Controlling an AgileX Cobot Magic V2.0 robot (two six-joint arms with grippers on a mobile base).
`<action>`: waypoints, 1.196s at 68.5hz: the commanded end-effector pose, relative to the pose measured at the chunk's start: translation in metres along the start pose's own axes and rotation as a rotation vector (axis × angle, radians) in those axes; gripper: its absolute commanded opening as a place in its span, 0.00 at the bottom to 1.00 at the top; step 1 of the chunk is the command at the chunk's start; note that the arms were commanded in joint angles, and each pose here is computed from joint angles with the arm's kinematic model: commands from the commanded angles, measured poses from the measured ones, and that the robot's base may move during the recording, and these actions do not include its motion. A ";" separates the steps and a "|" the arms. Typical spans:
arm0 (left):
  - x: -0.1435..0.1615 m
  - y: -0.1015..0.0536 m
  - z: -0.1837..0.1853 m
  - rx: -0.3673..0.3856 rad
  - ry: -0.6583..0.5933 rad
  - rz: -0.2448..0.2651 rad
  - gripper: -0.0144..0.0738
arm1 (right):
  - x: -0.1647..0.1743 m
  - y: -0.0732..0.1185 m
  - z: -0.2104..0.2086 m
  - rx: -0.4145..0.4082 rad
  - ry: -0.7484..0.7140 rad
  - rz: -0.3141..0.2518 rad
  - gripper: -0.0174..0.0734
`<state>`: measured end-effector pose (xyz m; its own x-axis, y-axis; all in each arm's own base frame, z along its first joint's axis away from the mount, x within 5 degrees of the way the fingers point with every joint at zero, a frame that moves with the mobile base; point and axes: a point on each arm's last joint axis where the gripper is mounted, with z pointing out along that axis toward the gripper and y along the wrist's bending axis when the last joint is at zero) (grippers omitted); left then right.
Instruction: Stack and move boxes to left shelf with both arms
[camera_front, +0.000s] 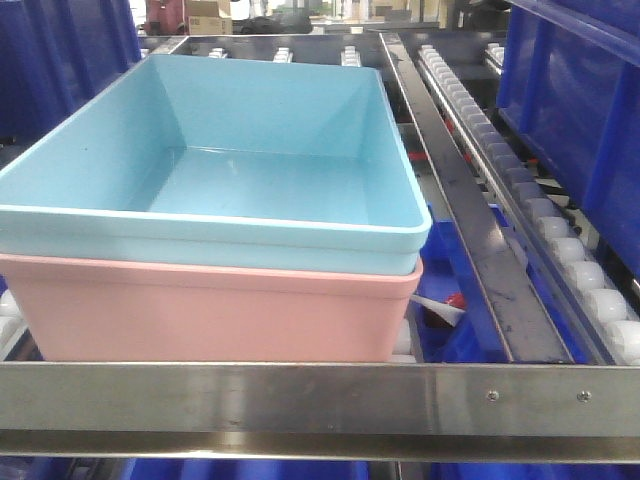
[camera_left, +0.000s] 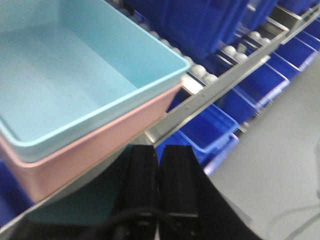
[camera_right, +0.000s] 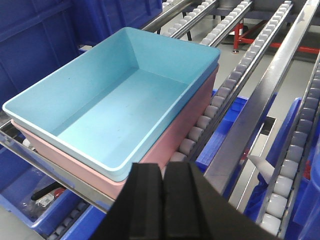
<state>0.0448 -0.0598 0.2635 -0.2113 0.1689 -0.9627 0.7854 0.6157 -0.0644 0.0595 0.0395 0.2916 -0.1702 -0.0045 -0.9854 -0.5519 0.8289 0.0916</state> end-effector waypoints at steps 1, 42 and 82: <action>-0.004 0.005 -0.007 -0.068 -0.188 0.000 0.16 | -0.016 0.002 -0.002 -0.017 -0.104 -0.016 0.25; 0.067 0.045 -0.018 -0.769 -0.409 -0.044 0.16 | -0.016 0.002 -0.002 -0.016 -0.099 -0.016 0.25; 0.067 0.047 -0.020 -0.820 -0.412 -0.046 0.16 | -0.016 0.002 -0.002 -0.016 -0.099 -0.016 0.25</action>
<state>0.0566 -0.0057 0.2012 0.0383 -0.0510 -0.9980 0.0999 0.9939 -0.0470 0.0595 0.0394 0.2913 -0.1731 -0.0064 -0.9849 -0.5511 0.8294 0.0914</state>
